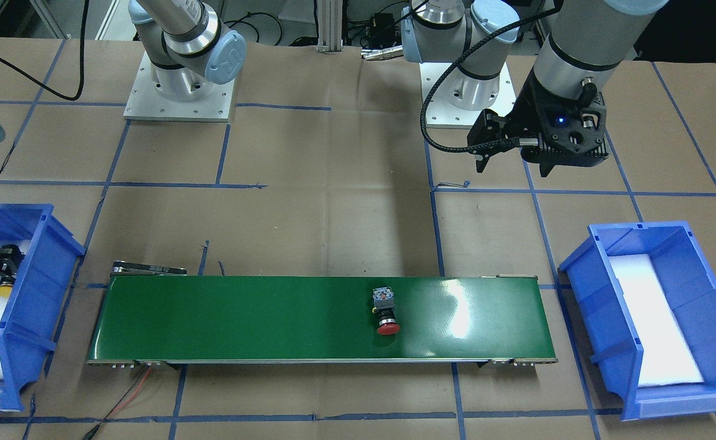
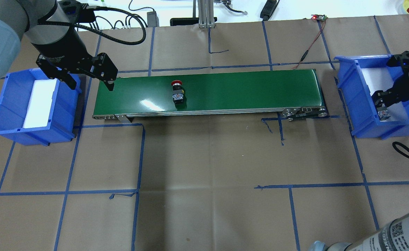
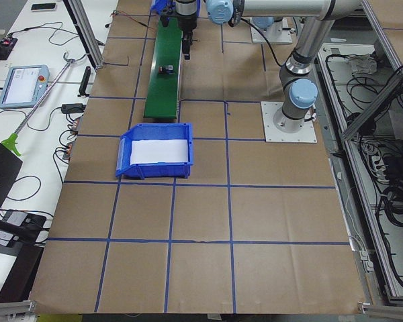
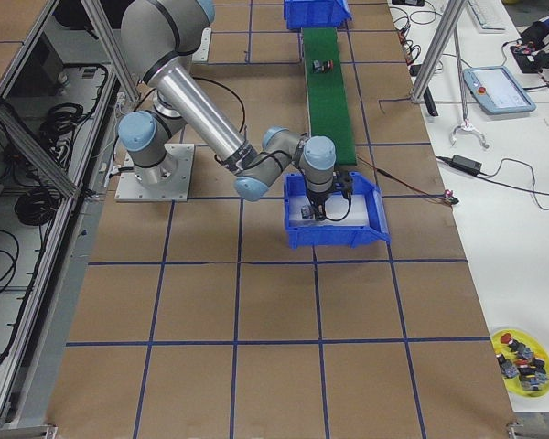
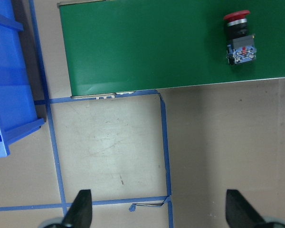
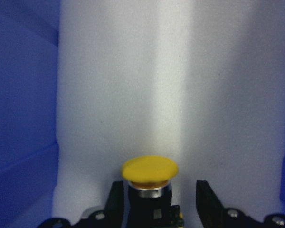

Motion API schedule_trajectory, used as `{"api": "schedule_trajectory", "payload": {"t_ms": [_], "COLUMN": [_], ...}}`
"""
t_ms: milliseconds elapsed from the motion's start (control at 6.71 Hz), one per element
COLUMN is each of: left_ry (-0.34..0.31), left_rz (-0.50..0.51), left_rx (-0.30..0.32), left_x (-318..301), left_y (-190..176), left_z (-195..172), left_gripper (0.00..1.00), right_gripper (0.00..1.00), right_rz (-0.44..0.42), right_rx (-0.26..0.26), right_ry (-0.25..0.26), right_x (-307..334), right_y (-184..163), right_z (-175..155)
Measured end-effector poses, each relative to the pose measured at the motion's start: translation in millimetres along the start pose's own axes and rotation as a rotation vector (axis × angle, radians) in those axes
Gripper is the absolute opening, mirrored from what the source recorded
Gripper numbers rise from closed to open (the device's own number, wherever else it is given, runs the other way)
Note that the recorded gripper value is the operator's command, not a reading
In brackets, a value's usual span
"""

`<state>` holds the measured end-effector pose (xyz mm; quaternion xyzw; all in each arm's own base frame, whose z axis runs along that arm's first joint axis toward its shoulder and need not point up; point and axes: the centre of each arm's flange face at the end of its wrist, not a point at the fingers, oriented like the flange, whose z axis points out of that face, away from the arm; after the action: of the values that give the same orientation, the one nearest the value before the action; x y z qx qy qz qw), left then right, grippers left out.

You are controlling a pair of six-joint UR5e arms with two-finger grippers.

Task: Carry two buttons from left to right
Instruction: 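Lower the yellow button into the right blue bin and release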

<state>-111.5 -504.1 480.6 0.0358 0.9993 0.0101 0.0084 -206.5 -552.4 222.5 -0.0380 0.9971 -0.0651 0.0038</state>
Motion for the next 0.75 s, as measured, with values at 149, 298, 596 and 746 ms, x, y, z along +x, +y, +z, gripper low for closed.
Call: {"api": "schedule_trajectory", "payload": {"t_ms": [149,298,596,746], "left_ry": [0.003,0.005,0.008,0.009], "left_rz": [-0.002,-0.001,0.001,0.000], "left_rx": [-0.002,-0.006,-0.013,-0.014], "left_x": [0,1,0,0], "left_y": [0,0,1,2], "left_z": [1,3,7,8], "left_gripper": [1.00,1.00,1.00,1.00], "right_gripper": [1.00,1.00,1.00,1.00], "right_rz": [-0.002,-0.001,0.022,0.036], "right_rx": [0.017,0.035,0.112,0.154], "right_ry": [0.012,0.025,0.080,0.107], "right_x": [1,0,-9,-23], "right_y": [-2,-5,-10,-13], "right_z": [-5,-15,-72,-105]}}
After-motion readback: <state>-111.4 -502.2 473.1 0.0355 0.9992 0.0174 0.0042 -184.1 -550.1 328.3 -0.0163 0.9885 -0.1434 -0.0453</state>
